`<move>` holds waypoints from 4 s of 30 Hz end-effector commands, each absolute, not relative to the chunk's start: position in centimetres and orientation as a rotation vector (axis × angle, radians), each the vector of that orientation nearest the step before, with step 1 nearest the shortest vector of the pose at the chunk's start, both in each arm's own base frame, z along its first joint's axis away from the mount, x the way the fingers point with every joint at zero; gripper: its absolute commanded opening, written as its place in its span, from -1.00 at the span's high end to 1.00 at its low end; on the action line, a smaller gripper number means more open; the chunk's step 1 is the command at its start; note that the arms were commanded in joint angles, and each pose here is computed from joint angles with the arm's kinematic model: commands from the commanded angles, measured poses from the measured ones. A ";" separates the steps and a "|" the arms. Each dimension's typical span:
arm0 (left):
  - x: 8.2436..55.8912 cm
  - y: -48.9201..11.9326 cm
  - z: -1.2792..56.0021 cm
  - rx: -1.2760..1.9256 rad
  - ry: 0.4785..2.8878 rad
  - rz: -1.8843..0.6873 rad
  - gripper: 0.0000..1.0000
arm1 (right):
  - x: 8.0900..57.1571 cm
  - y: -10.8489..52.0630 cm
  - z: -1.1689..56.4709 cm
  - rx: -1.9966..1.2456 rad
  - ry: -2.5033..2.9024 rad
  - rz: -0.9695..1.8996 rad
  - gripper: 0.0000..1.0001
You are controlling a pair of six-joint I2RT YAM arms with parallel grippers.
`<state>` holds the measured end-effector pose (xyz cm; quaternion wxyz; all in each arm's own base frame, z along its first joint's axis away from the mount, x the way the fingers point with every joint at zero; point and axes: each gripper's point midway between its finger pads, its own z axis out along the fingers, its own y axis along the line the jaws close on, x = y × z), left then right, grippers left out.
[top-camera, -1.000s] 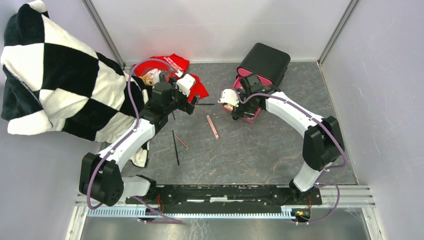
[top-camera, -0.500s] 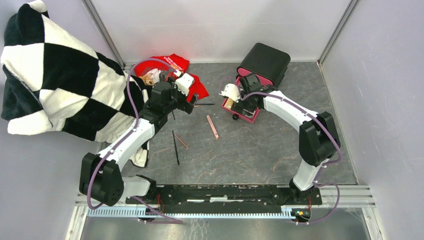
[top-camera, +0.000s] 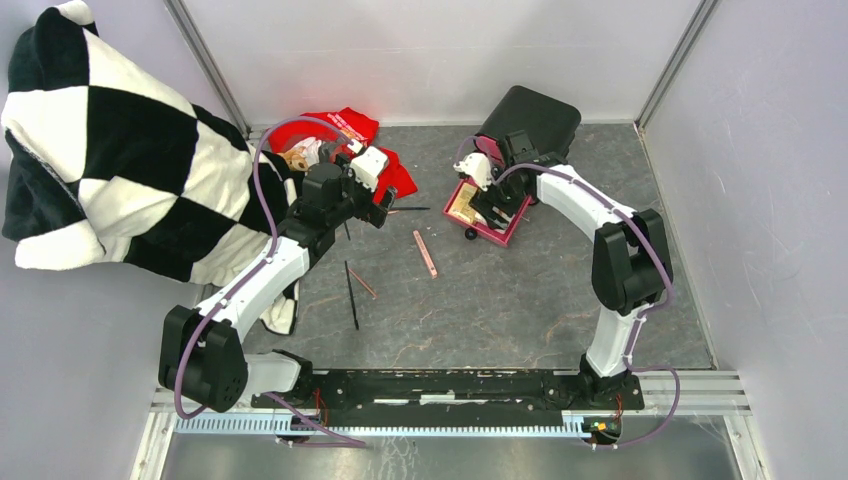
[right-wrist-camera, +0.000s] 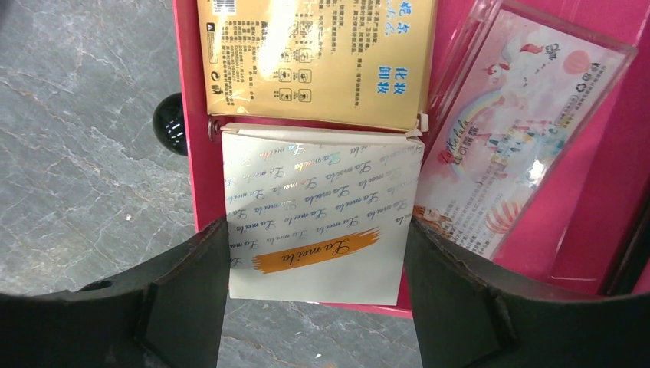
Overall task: Organize the makeup
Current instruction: Place the makeup in the drawer.
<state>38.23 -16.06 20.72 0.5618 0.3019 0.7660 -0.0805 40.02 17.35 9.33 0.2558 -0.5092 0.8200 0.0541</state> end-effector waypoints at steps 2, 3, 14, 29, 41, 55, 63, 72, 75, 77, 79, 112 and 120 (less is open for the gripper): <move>38.5 -16.5 23.9 0.664 1.724 -0.230 -0.99 | 40.4 18.6 10.8 -1.360 2.196 0.293 0.05; 38.5 -16.5 23.8 0.665 1.726 -0.230 -0.99 | 40.3 18.8 11.0 -1.359 2.187 0.321 0.05; 38.6 -16.6 23.5 0.672 1.732 -0.230 -0.99 | 39.6 19.6 10.0 -1.387 2.221 0.449 0.06; 38.7 -16.6 23.2 0.679 1.736 -0.231 -0.99 | 40.8 18.1 9.2 -1.320 2.295 0.485 0.04; 38.7 -16.7 23.2 0.683 1.735 -0.230 -0.99 | 39.8 18.6 12.2 -1.297 2.192 0.523 0.04; 38.6 -16.7 23.2 0.683 1.735 -0.232 -0.99 | 37.4 18.9 10.3 -1.317 2.227 0.638 0.05; 38.6 -16.7 23.2 0.685 1.735 -0.234 -0.99 | 39.5 18.2 10.2 -1.251 2.243 0.513 0.04; 38.5 -16.6 23.3 0.684 1.732 -0.230 -0.99 | 42.2 16.6 11.0 -1.181 2.267 0.325 0.01; 38.6 -16.6 23.3 0.685 1.731 -0.229 -0.99 | 42.8 16.1 11.2 -1.162 2.262 0.267 0.01; 38.6 -16.6 23.3 0.686 1.730 -0.230 -0.99 | 43.1 15.8 11.4 -1.155 2.256 0.240 0.00; 38.5 -16.7 23.3 0.688 1.730 -0.230 -0.99 | 43.3 15.7 11.6 -1.151 2.254 0.222 -0.01; 38.7 -16.5 22.8 0.689 1.746 -0.219 -0.99 | 38.6 20.2 15.2 -1.331 2.018 0.259 -0.90; 40.1 -13.7 24.2 0.496 1.757 -0.161 -0.99 | 33.9 26.9 13.0 -1.413 1.939 0.461 -0.77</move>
